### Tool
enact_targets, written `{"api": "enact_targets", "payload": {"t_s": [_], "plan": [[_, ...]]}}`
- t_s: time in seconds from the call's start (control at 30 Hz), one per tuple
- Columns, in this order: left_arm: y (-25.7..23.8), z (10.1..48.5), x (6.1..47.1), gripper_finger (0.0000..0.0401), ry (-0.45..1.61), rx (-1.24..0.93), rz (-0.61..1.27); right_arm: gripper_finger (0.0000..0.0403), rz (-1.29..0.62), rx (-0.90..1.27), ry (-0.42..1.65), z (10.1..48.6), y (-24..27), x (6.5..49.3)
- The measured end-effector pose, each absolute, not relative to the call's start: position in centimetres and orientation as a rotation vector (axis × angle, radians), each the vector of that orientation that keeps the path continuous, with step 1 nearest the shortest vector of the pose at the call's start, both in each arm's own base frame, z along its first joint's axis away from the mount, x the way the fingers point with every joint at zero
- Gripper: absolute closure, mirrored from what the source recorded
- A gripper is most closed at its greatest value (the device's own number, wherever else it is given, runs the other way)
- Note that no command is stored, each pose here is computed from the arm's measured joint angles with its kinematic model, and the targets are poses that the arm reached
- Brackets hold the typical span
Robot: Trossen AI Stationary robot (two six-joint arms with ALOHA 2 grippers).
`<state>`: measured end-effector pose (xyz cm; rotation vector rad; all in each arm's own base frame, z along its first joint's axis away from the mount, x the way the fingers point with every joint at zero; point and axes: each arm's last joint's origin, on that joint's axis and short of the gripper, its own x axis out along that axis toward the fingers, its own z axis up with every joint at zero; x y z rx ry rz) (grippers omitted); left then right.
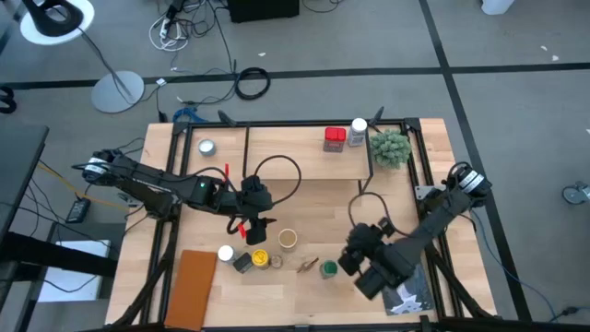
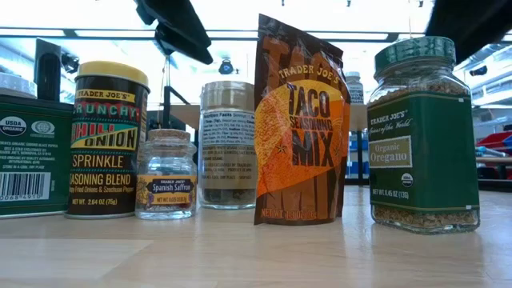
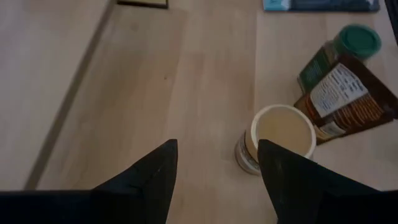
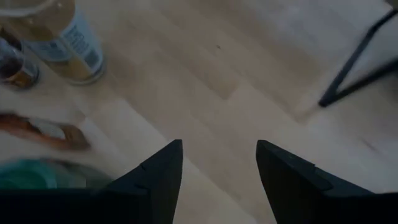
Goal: Shelf spices
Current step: Put the brown seasoning bottle on the shelf
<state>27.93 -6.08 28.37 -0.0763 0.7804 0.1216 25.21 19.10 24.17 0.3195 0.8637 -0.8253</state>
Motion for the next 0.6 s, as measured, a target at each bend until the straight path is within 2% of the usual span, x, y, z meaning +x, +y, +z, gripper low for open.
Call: {"api": "enact_targets", "payload": {"t_s": [0.23, 0.33, 0.47, 0.53, 0.6], "plan": [[-6.2, 27.3, 28.5, 0.0175, 0.836, -0.012, 0.078, 0.0256, -0.627, 0.192, 0.863, 24.6, 16.4, 29.9], [-6.4, 26.8, 28.7, 0.0192, 0.864, -0.014, 0.044, 0.0291, -0.518, 0.197, 0.83, 25.3, 15.1, 32.1], [-6.5, 25.6, 29.0, 0.0259, 0.932, 0.019, 0.035, 0.0351, -0.327, 0.263, 0.788, 26.1, 13.4, 34.8], [-6.5, 25.3, 29.2, 0.0311, 0.943, 0.024, 0.037, 0.0384, -0.251, 0.3, 0.778, 26.4, 12.8, 35.6], [-6.5, 25.1, 29.3, 0.037, 0.942, 0.033, 0.036, 0.0396, -0.208, 0.311, 0.786, 26.5, 12.5, 35.9]]}}
